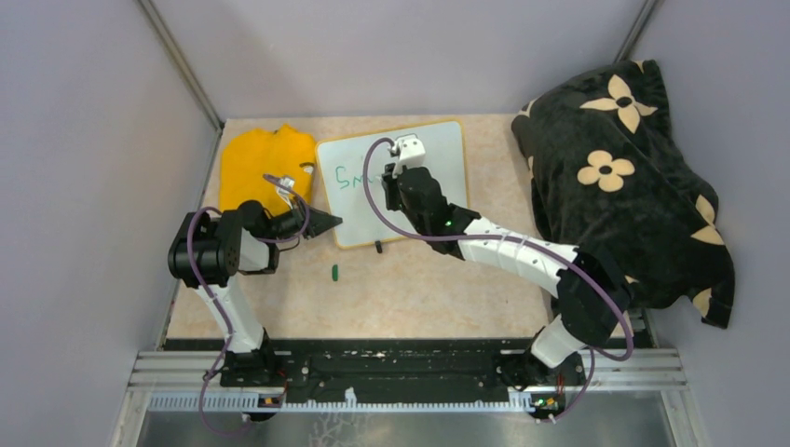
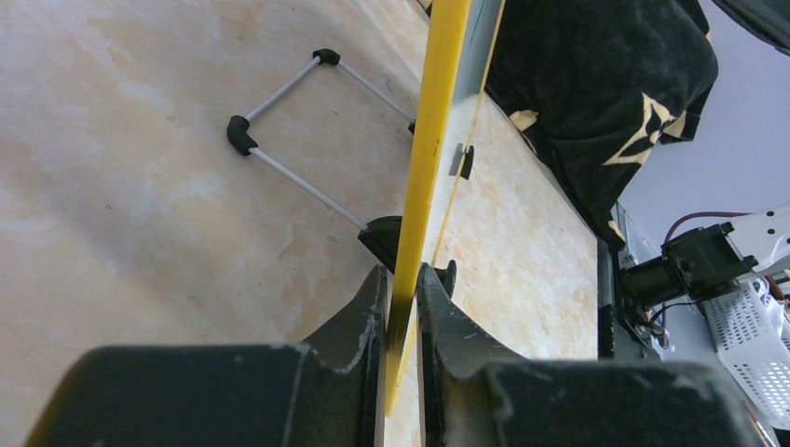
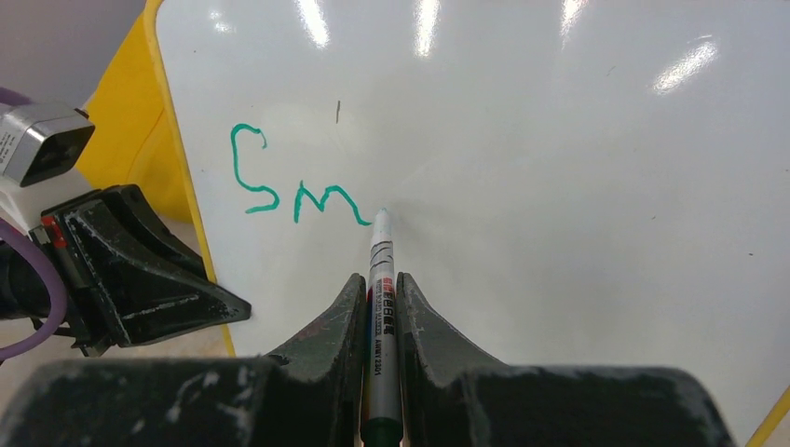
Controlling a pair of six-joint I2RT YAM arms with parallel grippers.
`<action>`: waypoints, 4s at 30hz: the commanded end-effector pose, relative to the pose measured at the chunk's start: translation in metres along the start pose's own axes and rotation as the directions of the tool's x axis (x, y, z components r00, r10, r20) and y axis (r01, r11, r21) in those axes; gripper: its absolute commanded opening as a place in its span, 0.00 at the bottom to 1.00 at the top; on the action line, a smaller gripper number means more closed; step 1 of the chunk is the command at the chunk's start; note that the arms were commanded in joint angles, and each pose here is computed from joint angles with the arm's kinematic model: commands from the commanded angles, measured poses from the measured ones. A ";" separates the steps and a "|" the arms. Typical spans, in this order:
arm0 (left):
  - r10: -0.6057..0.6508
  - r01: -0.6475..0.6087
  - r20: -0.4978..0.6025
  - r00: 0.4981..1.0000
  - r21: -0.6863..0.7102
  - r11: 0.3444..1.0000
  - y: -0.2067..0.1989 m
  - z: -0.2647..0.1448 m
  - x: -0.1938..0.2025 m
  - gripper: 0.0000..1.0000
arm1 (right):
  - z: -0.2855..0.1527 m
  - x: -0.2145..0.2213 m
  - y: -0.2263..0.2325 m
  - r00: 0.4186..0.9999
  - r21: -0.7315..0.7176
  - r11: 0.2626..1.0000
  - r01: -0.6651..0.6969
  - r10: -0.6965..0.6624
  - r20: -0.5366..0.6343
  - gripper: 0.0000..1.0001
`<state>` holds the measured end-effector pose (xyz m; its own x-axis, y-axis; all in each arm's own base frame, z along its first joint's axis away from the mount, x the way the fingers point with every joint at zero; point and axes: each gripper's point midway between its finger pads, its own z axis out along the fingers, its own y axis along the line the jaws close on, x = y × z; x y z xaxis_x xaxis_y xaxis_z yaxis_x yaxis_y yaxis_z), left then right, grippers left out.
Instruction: Write a sentence on the whiteboard
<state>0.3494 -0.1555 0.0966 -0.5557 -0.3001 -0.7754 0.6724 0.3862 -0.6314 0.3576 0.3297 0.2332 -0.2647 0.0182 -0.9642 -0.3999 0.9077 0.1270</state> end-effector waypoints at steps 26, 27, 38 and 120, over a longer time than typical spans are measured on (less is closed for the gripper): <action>-0.013 0.014 0.006 1.000 -0.034 0.999 0.011 0.001 0.002 0.00 | 0.006 -0.060 0.014 0.988 -0.035 0.998 -0.056 0.060 0.141 0.00; -0.013 0.013 0.006 1.000 -0.034 0.999 0.011 0.001 0.002 0.00 | 0.007 -0.060 0.015 0.988 -0.034 0.998 -0.054 0.059 0.140 0.00; -0.013 0.013 0.006 1.000 -0.034 0.999 0.011 0.001 0.002 0.00 | 0.016 -0.055 0.012 0.990 -0.007 0.999 -0.052 0.052 0.131 0.00; -0.023 0.023 0.001 1.000 -0.034 0.999 0.012 0.001 0.003 0.00 | 0.015 -0.029 0.009 0.997 -0.016 0.999 -0.042 0.043 0.066 0.00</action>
<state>0.3490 -0.1557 0.0958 -0.5612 -0.2993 -0.7717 0.6689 0.3851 -0.6358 0.3672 0.3385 0.2331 -0.2703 0.0209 -0.9625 -0.4059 0.9041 0.1337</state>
